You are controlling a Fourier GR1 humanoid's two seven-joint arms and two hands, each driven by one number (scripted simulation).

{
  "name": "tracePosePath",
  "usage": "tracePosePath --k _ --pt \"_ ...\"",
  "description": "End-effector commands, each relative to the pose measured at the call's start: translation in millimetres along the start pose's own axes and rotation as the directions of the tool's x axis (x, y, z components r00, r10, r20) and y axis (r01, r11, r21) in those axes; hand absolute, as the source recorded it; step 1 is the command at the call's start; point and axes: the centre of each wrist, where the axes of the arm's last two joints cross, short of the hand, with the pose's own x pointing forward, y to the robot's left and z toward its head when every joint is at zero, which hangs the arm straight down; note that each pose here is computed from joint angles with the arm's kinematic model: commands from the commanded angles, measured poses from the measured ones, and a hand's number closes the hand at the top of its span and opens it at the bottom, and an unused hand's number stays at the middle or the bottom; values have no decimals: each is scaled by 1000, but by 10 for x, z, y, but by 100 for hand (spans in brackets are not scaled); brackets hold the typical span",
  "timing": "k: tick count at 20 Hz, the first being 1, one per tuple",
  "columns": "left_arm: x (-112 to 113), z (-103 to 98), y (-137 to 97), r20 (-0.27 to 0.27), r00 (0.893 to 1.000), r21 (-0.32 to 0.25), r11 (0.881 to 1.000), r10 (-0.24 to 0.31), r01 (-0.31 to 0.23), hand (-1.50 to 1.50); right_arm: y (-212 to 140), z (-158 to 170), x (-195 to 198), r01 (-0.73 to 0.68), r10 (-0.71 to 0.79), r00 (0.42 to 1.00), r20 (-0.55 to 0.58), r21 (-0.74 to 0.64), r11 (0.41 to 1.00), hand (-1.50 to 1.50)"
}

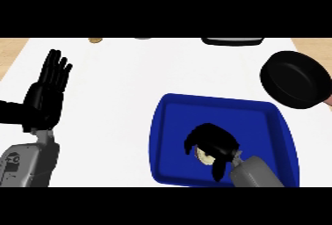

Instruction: Pick the cupcake from the tray and place it in the pot

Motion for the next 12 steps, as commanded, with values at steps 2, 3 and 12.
tracePosePath --k 2,3,12 --pt "-158 22 -43 1 1000 -5 1000 3 -3 0 198 -82 164 -32 33 999 35 -11 999 150" --pt "36 -24 -166 10 1000 -10 1000 -11 11 0 207 -206 117 -32 34 999 33 -39 999 150" --pt "-36 12 86 -6 1000 2 1000 -5 5 0 -287 -321 344 -108 57 968 -243 -202 973 150"
